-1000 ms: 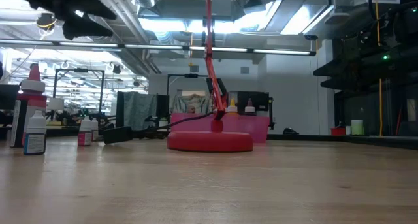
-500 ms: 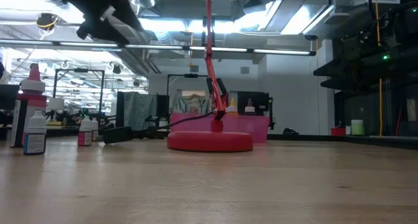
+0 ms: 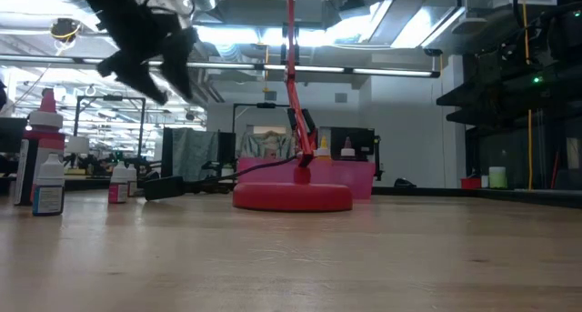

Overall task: Pick & Place food coloring
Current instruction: Put the small red food coloring bottle into the red bin

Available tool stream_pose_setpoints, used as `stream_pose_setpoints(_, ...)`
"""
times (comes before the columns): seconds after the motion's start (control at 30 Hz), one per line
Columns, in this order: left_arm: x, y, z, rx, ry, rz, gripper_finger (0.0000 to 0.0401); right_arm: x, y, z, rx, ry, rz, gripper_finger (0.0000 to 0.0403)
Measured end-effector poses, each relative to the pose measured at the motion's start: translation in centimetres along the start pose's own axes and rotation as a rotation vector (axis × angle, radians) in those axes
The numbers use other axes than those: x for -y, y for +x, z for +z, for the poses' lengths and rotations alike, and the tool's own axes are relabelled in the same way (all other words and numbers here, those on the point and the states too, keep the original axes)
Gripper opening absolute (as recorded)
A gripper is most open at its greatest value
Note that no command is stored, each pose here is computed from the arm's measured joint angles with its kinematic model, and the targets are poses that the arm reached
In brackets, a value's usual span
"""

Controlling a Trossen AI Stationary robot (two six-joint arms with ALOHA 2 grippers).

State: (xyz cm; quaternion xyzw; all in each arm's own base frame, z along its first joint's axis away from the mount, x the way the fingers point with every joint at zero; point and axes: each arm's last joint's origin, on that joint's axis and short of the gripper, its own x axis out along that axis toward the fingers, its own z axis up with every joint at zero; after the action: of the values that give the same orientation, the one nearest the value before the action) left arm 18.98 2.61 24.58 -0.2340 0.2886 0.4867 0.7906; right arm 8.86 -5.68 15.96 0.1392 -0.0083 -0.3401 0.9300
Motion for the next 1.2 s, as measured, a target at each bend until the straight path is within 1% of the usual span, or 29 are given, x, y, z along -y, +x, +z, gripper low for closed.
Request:
stream_pose_setpoints(0.17, -0.83, 0.09, -0.97, -0.126, 0.046, 0.061, 0.0297, 0.0, 0.0, 0.0, 0.0, 0.0, 0.0, 0.0306)
stream_pose_setpoints(0.37, -0.66, 0.05, -1.11, -0.179, 0.079, 0.016, 0.0297, 0.0, 0.0, 0.0, 0.0, 0.001, 0.0, 0.0306)
stream_pose_setpoints(0.6, -0.59, 0.04, -1.17, -0.203, 0.195, -0.015, 0.0297, 0.0, 0.0, 0.0, 0.0, 0.001, 0.0, 0.0306)
stream_pose_setpoints(0.83, -0.41, 0.13, -0.95, -0.187, 0.262, -0.04, 0.0298, 0.0, 0.0, 0.0, 0.0, 0.0, 0.0, 0.0306)
stream_pose_setpoints(0.97, -0.6, 0.35, -0.71, -0.187, 0.254, -0.029, 0.0305, 0.0, 0.0, 0.0, 0.0, 0.0, 0.0, 0.0306)
stream_pose_setpoints(1.13, -0.8, 0.58, -0.49, -0.197, 0.182, -0.018, 0.0313, 0.0, 0.0, 0.0, 0.0, 0.0, 0.0, 0.0306)
stream_pose_setpoints(1.2, -0.78, 0.64, -0.46, -0.217, 0.179, -0.036, 0.0312, 0.0, 0.0, 0.0, 0.0, 0.001, 0.0, 0.0306)
